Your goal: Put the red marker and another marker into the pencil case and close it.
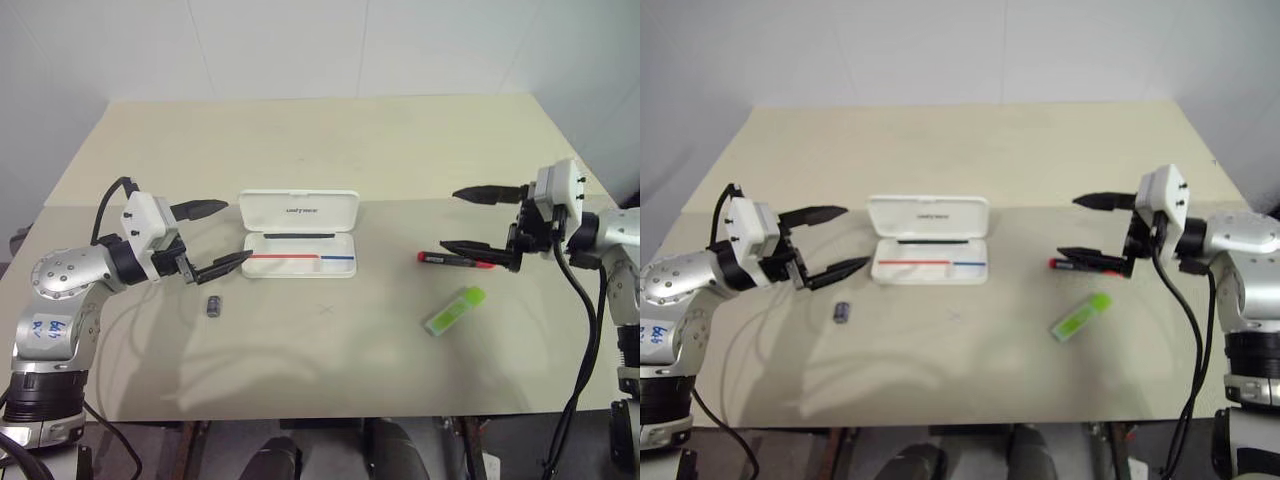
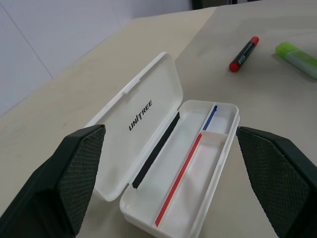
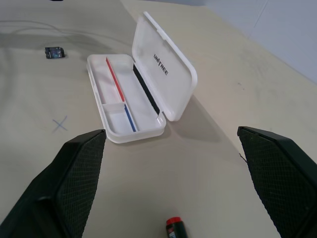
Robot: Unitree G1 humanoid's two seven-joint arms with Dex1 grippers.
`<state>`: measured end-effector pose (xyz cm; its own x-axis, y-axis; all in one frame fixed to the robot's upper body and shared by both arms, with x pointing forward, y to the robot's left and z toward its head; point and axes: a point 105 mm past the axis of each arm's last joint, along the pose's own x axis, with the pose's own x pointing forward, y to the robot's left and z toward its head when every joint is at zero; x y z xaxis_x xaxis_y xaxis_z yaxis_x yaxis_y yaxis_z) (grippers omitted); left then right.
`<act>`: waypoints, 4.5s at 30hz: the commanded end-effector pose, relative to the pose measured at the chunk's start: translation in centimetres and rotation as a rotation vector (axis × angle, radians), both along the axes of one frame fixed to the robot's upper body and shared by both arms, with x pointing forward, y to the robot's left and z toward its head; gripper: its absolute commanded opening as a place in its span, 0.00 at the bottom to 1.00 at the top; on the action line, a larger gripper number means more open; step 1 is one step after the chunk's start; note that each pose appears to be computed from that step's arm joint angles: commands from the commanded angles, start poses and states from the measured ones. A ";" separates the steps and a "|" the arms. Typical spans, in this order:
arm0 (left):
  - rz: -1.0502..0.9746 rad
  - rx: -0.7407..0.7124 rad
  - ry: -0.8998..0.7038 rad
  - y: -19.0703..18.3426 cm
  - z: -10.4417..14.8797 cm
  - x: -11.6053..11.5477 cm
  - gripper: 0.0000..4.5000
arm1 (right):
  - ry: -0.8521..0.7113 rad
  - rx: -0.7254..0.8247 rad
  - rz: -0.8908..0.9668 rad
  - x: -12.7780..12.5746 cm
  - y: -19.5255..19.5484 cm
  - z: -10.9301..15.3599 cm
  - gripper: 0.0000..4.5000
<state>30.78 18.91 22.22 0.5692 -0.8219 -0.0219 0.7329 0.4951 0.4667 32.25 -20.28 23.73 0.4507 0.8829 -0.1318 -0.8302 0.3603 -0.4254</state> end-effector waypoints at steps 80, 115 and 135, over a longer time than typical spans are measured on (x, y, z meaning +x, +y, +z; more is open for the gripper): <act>-0.161 0.474 0.192 0.0 -7.8 5.8 0.65 | 0.030 0.204 0.237 -1.1 10.9 -3.0 1.00; -0.205 0.542 0.294 -0.6 -8.5 5.5 0.00 | 0.010 0.228 0.229 -0.7 11.2 -2.3 1.00; -0.296 0.530 0.282 -4.1 -6.0 0.6 0.00 | 0.048 0.101 0.179 -2.2 6.6 -1.9 1.00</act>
